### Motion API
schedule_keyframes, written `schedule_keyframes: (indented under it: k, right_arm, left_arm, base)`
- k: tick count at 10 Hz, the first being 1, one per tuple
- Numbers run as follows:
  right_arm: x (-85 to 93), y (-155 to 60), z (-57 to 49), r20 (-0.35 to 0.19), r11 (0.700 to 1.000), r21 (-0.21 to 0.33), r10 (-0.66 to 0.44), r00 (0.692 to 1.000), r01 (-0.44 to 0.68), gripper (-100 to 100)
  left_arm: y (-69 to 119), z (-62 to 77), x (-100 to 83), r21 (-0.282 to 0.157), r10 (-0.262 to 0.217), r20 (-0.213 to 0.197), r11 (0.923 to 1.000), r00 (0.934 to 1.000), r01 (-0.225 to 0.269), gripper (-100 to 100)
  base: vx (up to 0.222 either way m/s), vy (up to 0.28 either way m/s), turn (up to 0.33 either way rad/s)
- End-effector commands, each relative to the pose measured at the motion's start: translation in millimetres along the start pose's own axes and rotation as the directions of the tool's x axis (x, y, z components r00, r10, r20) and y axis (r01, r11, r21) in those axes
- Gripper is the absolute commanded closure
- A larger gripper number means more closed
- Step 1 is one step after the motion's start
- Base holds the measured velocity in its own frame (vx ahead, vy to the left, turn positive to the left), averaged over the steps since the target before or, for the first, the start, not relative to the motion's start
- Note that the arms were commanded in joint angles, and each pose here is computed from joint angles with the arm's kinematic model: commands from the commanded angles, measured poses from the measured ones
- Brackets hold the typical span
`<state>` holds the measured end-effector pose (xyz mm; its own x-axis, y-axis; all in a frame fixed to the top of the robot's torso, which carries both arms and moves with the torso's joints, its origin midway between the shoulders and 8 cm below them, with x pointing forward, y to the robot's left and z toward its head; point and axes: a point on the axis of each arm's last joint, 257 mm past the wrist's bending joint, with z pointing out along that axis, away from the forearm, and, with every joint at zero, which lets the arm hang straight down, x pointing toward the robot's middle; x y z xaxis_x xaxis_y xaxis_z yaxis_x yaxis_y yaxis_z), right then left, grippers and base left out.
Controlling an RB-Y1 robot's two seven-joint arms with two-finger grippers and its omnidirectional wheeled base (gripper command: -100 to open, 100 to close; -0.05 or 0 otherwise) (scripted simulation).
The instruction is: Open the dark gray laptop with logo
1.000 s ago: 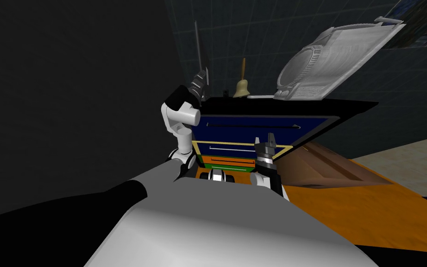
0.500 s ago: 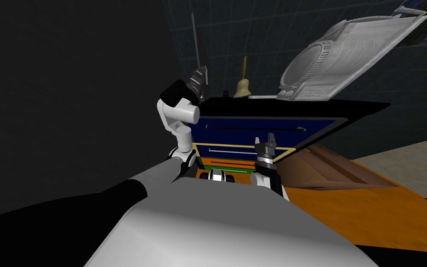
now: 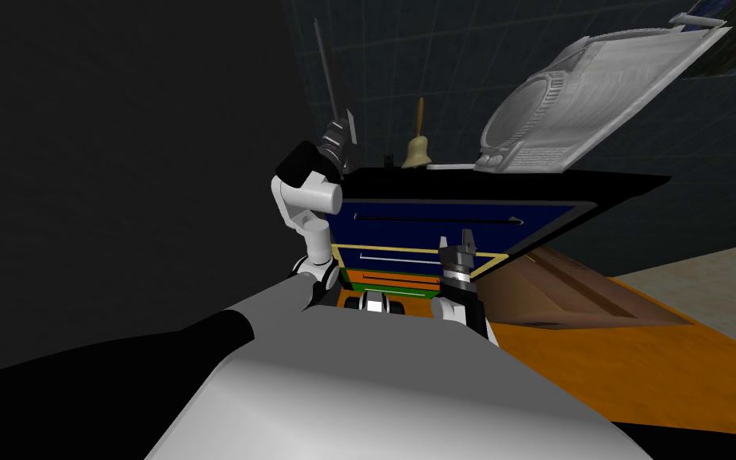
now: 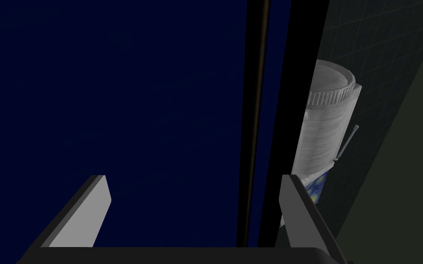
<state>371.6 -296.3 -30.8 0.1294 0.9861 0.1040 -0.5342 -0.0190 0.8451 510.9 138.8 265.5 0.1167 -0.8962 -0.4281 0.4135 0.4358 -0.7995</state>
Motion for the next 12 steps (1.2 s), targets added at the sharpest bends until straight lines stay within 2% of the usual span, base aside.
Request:
schedule_keyframes:
  k: [1, 3, 4, 6, 7, 8, 9, 10, 11, 12]
  right_arm:
    - [0.0, 0.0, 0.0, 0.0, 1.0, 0.0, 0.0, 1.0, 0.0, 0]
    - [0.0, 0.0, 0.0, 0.0, 1.0, 0.0, 0.0, 1.0, 0.0, 0]
    - [0.0, 0.0, 0.0, 0.0, 1.0, 0.0, 0.0, 1.0, 0.0, 0]
    - [0.0, 0.0, 0.0, 0.0, 1.0, 0.0, 0.0, 1.0, 0.0, 0]
    - [0.0, 0.0, 0.0, 0.0, 1.0, 0.0, 0.0, 1.0, 0.0, 0]
    - [0.0, 0.0, 0.0, 0.0, 1.0, 0.0, 0.0, 1.0, 0.0, 0]
    - [0.0, 0.0, 0.0, 0.0, 1.0, 0.0, 0.0, 1.0, 0.0, 0]
    - [0.0, 0.0, 0.0, 0.0, 1.0, 0.0, 0.0, 1.0, 0.0, 0]
    - [0.0, 0.0, 0.0, 0.0, 1.0, 0.0, 0.0, 1.0, 0.0, 0]
    - [0.0, 0.0, 0.0, 0.0, 1.0, 0.0, 0.0, 1.0, 0.0, 0]
  left_arm:
    - [4.6, -0.2, -15.9, -0.007, -0.116, 0.032, 0.9932, 0.9927, 0.116, 100]
    - [9.4, -1.2, -26.5, -0.011, -0.19, 0.056, 0.9815, 0.9801, 0.191, 100]
    - [12.1, -1.8, -31.7, -0.013, -0.227, 0.069, 0.9735, 0.9715, 0.228, 100]
    - [18.2, -3.3, -41.8, -0.014, -0.299, 0.094, 0.9535, 0.9498, 0.301, 100]
    - [15.6, -3.1, -39.1, -0.01, -0.272, 0.088, 0.9617, 0.9583, 0.274, 100]
    - [5.3, 8.9, -54.3, 0.034, -0.29, 0.092, 0.9569, 0.9525, 0.288, 100]
    - [11.5, 15.1, -50.4, 0.026, -0.287, 0.089, 0.9578, 0.9537, 0.286, 100]
    - [23.9, 21.8, -43.4, -0.006, -0.284, 0.082, 0.9583, 0.9552, 0.286, 100]
    - [29.1, 24.4, -40.4, -0.02, -0.283, 0.079, 0.9582, 0.9558, 0.286, 100]
    - [13.4, 33.4, -59.1, 0.037, -0.303, 0.086, 0.9528, 0.949, 0.301, 100]
  base:
    - [0.014, -0.049, 0.037]
    - [0.007, -0.056, 0.037]
    - [0.006, -0.055, 0.045]
    - [0.007, -0.043, 0.028]
    - [-0.001, -0.019, 0.014]
    - [-0.056, -0.053, 0.086]
    - [-0.08, -0.073, 0.056]
    - [-0.043, -0.036, -0.004]
    - [-0.008, -0.003, -0.014]
    - [-0.055, -0.043, 0.073]
